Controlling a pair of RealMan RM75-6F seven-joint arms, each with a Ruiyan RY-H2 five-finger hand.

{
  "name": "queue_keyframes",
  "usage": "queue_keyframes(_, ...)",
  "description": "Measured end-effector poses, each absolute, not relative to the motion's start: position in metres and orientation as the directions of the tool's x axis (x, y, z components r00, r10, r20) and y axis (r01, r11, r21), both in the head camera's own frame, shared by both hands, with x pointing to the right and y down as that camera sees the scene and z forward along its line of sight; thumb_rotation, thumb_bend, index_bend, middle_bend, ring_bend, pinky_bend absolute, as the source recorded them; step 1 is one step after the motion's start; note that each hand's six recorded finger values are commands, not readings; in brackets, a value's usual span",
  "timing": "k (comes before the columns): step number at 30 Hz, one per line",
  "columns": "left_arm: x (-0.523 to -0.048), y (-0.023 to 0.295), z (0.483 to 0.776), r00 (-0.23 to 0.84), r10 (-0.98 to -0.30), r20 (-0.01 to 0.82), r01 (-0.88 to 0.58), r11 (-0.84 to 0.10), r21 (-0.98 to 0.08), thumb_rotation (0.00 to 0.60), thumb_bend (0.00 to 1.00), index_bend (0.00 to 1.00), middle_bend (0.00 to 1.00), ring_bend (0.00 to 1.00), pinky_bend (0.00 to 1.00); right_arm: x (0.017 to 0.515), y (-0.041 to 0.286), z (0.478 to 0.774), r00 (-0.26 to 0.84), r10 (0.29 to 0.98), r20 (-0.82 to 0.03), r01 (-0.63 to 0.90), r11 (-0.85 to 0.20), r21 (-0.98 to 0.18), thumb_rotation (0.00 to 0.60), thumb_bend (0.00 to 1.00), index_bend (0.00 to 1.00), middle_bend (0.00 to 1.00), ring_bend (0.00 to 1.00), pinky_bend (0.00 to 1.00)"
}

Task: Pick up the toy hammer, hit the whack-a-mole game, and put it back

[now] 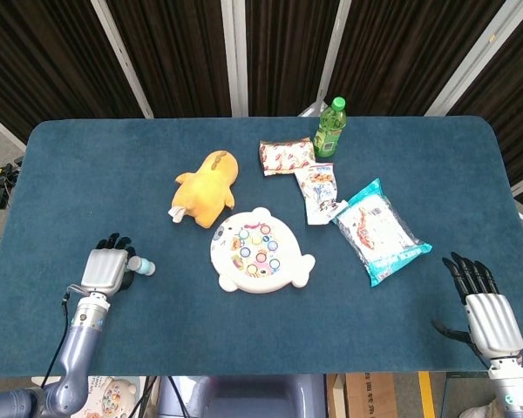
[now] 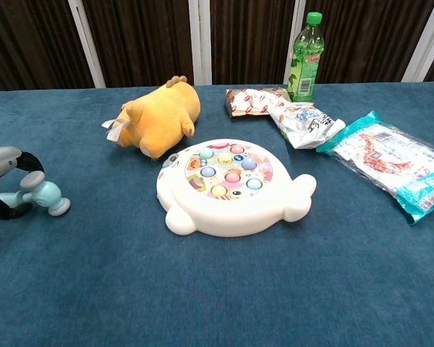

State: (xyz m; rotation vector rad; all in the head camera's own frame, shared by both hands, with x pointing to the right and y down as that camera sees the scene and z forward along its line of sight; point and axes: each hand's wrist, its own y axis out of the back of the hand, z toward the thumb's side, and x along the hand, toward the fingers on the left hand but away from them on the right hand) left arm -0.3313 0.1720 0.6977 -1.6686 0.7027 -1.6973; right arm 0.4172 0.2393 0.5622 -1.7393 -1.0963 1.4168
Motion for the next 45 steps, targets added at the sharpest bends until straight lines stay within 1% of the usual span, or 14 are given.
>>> queue_keyframes(4,-0.331,0.172,0.698,0.017,-0.759,0.650,0.075,-0.648,-0.758,0.600,0.42,0.49,0.21,0.09,0.20,0.417,0.239,0.562,0.075,0.891,-0.447,0.210,-0.452,-0.867,0.600,0.17,0.00,0.00,0.00,0.00)
queue_keyframes(7,-0.330,0.172,0.699,0.018,-0.758,0.652,0.078,-0.649,-0.757,0.600,0.45,0.50,0.22,0.11,0.22,0.417,0.239,0.562,0.075,0.891,-0.447,0.210,-0.452,-0.867,0.600,0.17,0.00,0.00,0.00,0.00)
queue_keyframes(9,-0.329,0.172,0.699,0.020,-0.758,0.652,0.077,-0.649,-0.756,0.600,0.48,0.50,0.23,0.14,0.25,0.417,0.239,0.562,0.075,0.891,-0.448,0.211,-0.453,-0.866,0.600,0.17,0.00,0.00,0.00,0.00)
queue_keyframes(11,-0.328,0.172,0.699,0.020,-0.758,0.652,0.078,-0.649,-0.757,0.600,0.50,0.51,0.26,0.18,0.31,0.417,0.239,0.562,0.075,0.891,-0.448,0.210,-0.453,-0.866,0.600,0.17,0.00,0.00,0.00,0.00)
queue_keyframes(15,-0.327,0.174,0.700,0.021,-0.757,0.653,0.073,-0.650,-0.756,0.600,0.54,0.56,0.34,0.26,0.40,0.417,0.239,0.562,0.075,0.891,-0.448,0.210,-0.453,-0.866,0.600,0.17,0.00,0.00,0.00,0.00)
queue_keyframes(21,-0.325,0.172,0.699,0.029,-0.768,0.640,0.069,-0.638,-0.767,0.600,0.61,0.60,0.42,0.33,0.48,0.417,0.239,0.562,0.072,0.891,-0.449,0.212,-0.453,-0.866,0.600,0.17,0.00,0.00,0.00,0.00)
queue_keyframes(28,-0.321,0.166,0.691,0.055,-0.788,0.613,0.046,-0.611,-0.790,0.600,0.63,0.61,0.43,0.34,0.49,0.417,0.239,0.562,0.070,0.889,-0.452,0.216,-0.455,-0.864,0.600,0.17,0.00,0.00,0.00,0.00)
queue_keyframes(33,-0.318,0.160,0.682,0.084,-0.798,0.596,0.057,-0.594,-0.803,0.600,0.64,0.61,0.43,0.34,0.49,0.417,0.239,0.562,0.069,0.890,-0.450,0.216,-0.454,-0.864,0.600,0.17,0.00,0.00,0.00,0.00)
queue_keyframes(40,-0.303,0.145,0.661,0.160,-0.816,0.555,0.104,-0.545,-0.832,0.600,0.64,0.61,0.44,0.34,0.49,0.417,0.240,0.561,0.073,0.892,-0.447,0.212,-0.452,-0.867,0.600,0.17,0.00,0.00,0.00,0.00)
queue_keyframes(45,-0.284,0.127,0.637,0.208,-0.830,0.517,0.119,-0.503,-0.856,0.600,0.64,0.61,0.44,0.34,0.49,0.416,0.239,0.561,0.075,0.892,-0.446,0.211,-0.452,-0.867,0.600,0.17,0.00,0.00,0.00,0.00)
